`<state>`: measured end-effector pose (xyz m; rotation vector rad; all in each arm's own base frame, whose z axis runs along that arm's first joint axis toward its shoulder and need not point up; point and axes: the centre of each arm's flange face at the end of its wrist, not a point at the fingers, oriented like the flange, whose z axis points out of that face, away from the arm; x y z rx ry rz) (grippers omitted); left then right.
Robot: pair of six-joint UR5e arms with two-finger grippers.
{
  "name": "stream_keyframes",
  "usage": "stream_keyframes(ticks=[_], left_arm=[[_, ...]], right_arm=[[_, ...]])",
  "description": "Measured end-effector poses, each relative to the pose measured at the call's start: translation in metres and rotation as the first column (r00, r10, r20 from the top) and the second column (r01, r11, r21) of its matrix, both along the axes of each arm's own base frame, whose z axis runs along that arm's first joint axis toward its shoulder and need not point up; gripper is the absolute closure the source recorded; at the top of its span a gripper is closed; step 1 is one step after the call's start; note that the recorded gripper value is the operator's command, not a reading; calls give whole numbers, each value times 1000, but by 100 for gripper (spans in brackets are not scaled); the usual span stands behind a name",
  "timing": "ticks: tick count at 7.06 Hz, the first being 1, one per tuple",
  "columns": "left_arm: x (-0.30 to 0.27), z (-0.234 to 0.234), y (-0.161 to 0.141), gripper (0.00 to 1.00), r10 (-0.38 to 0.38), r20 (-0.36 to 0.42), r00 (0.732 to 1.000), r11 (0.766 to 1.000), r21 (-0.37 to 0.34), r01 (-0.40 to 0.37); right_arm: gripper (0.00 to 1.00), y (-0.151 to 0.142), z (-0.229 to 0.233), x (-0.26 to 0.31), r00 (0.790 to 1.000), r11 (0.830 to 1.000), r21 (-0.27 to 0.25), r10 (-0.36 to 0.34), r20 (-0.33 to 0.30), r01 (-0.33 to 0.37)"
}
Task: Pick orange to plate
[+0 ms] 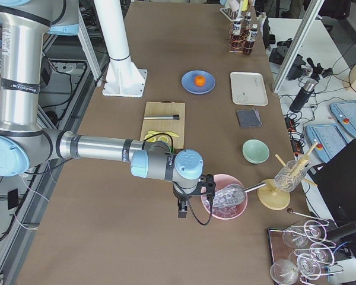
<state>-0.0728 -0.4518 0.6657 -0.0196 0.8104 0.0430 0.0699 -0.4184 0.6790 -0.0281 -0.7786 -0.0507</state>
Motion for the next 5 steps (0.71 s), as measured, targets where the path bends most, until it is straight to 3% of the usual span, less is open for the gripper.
stream_keyframes(ticks=[5], left_arm=[[-2, 2, 4, 2, -3, -2, 1000, 1000, -3, 3]], right_arm=[[0, 11, -7, 0, 1000, 1000, 14, -4, 5, 4]])
